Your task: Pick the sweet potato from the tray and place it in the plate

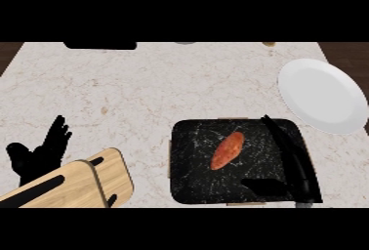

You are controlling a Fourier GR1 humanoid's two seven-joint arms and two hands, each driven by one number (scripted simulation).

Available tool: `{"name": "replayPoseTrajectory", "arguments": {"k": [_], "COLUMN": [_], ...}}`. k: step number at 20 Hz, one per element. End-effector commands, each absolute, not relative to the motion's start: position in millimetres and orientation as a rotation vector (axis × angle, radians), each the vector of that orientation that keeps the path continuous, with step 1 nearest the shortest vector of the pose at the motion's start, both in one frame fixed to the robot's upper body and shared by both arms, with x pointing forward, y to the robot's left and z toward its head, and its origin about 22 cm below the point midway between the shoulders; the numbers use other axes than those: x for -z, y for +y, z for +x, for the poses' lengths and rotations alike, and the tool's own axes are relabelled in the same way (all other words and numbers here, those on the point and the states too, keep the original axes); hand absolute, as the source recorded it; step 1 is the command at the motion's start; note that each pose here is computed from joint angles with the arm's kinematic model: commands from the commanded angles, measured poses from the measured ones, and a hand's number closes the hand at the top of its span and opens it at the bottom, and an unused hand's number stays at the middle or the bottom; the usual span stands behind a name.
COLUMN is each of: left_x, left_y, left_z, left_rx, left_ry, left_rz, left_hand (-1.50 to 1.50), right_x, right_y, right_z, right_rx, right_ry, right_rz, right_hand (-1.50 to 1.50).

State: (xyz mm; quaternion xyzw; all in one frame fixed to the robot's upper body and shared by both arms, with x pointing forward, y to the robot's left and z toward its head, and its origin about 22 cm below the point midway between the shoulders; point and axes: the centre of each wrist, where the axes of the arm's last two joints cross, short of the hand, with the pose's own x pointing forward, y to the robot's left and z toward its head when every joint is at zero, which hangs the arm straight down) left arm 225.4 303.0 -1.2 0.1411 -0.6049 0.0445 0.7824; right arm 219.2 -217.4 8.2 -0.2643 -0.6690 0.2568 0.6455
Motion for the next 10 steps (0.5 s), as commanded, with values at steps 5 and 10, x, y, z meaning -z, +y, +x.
{"name": "replayPoseTrajectory", "arguments": {"k": [5, 10], "left_x": [0.6, 6.6], "left_y": [278.2, 260.3], "left_z": [243.6, 236.8], "left_rx": [0.024, 0.029], "left_ry": [-1.287, -1.315], "left_rz": [0.25, 0.251], "left_hand": [0.0, 0.0], "right_x": [-44.5, -72.7], "right_y": [-202.8, -177.1], "right_z": [235.3, 252.4], "right_rx": [-0.833, -0.886], "right_ry": [-1.216, -1.115], "right_rz": [-0.533, -0.528], "right_hand": [-1.5, -1.5]}}
